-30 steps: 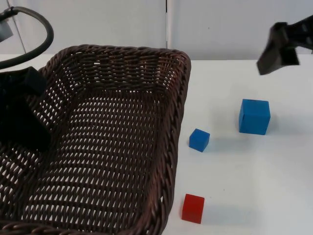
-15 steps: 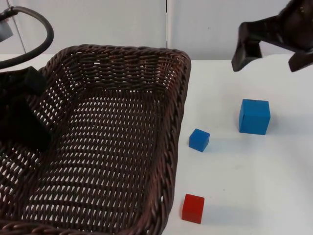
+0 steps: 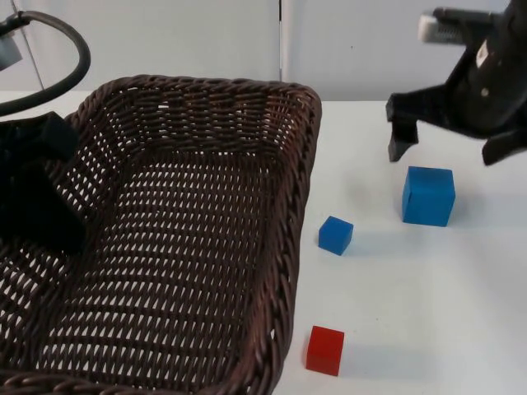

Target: Pick up the basket with the left hand and place the largest block into the basket with the right hand.

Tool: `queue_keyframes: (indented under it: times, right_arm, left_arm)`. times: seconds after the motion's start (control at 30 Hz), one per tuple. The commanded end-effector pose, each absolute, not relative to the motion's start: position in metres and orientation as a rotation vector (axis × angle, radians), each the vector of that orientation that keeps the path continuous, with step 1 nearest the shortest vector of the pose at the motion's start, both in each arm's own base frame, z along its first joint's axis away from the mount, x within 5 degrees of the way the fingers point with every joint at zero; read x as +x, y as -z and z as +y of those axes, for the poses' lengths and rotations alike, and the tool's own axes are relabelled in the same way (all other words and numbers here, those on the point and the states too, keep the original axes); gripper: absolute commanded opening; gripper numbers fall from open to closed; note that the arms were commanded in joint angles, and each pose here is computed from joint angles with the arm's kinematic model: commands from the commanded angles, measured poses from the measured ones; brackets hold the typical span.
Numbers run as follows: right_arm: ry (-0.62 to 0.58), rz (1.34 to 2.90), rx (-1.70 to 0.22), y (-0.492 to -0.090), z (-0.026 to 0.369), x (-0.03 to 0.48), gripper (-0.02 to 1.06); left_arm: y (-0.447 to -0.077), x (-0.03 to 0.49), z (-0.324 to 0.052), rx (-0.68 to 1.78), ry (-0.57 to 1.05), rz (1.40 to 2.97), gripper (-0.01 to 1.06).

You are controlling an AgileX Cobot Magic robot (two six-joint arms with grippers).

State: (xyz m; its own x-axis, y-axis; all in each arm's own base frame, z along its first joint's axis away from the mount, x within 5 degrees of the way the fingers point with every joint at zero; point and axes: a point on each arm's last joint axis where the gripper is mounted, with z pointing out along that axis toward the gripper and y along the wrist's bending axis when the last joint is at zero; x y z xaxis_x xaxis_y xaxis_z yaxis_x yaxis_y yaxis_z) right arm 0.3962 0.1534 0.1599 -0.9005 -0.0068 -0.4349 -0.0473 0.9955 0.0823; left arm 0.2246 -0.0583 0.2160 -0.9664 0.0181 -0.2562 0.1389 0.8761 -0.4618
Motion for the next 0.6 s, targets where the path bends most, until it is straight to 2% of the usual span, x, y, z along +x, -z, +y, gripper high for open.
queue_keyframes:
  times: [0.0,0.33,0.57]
  right_arm:
    - [-0.140,2.676,-0.020,-0.154,0.158,0.399,1.05]
    - [-0.192,2.646,0.025,-0.114,0.164,0.410,1.05]
    - [-0.177,2.681,0.022,-0.093,0.165,0.410,1.05]
  left_arm:
    - [-0.218,0.223,-0.061,0.101,0.755,2.800,0.00]
    - [-0.218,0.223,-0.061,0.100,0.759,2.801,0.00]
    - [-0.218,0.223,-0.061,0.100,0.759,2.801,0.00]
